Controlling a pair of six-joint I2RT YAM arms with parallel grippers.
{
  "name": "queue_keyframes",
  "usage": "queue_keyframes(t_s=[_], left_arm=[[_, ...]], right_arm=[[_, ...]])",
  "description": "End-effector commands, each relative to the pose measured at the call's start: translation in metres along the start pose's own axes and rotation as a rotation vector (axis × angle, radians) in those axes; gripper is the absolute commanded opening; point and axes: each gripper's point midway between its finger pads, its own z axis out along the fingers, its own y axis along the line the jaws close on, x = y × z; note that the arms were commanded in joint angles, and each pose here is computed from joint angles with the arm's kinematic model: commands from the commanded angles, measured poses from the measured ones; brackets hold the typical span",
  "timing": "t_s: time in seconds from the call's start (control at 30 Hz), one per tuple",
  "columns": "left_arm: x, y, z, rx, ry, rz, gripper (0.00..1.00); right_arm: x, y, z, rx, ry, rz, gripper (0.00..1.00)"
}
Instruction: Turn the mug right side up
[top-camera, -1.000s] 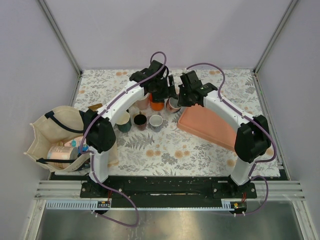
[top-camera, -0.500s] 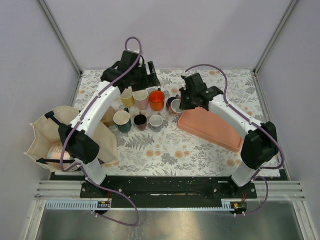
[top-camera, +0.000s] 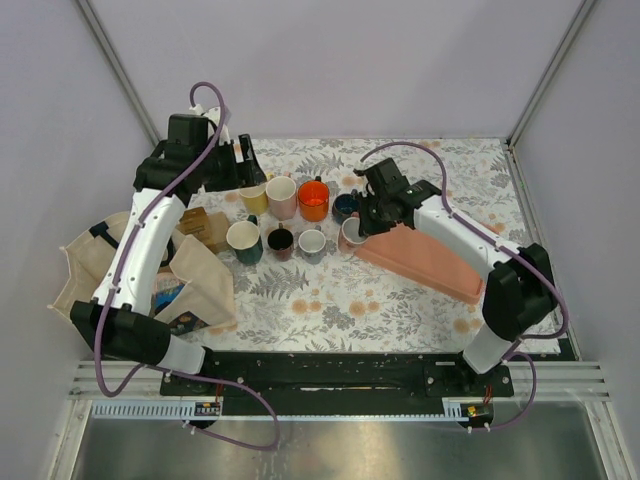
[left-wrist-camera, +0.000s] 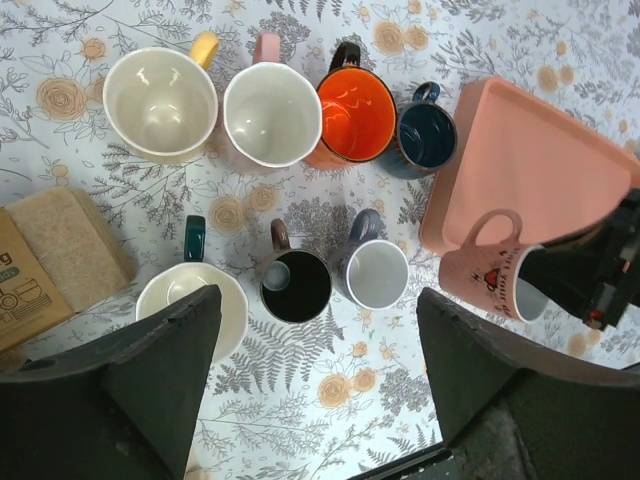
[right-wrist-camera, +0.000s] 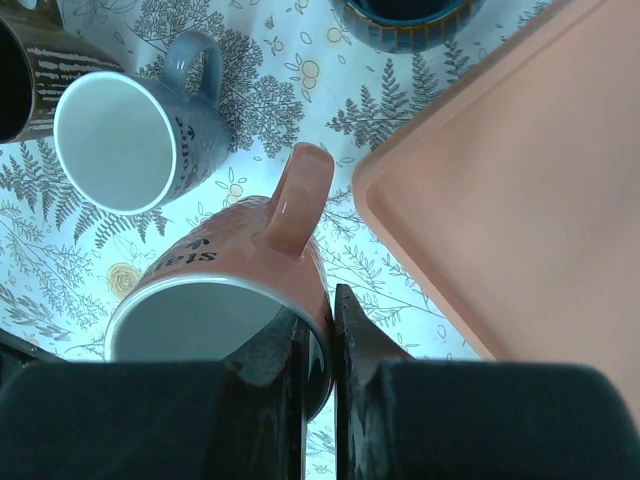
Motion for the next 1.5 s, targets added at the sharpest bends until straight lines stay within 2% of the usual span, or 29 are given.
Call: queue_keyframes(t_s=[0.0,0.53,0.87,0.97,1.1,1.47], left_arm=[[-0.012,-0.007,-0.021,0.026,-0.093,0.106,0.82],[-0.022,0.003,-0.035,-0.033,-0.148,0.178,0.82],[-0.023,-0.005,-0.032,0.006,-0.144,0.167,0.82],[-0.021,-0.009,-0.033,0.026,-0.141,0.168,0.82],[-0.018,-0.012,-0.034,0.045,-0.131,0.16,0.82],[-0.017,-0.015,-0.044,0.056,-0.142,0.169,0.82]], right_arm=[[-0.024,0.016,0.0,-0.007,-0.054,-0.034,0.0],[-0.016,-0.006,0.049,0.12,0.015,-0.052,0.0],[-0.008,-0.041,0.033,0.209,0.037,-0.071,0.0],[-0.015,-0.022,0.026,0.111,0.03,-0.124,0.0],[-0.017,-0.004,0.022,0.096,0.026,-0.164,0.0],[0.004,0.005,0.037,0.091,0.093,-0.109,0.0]])
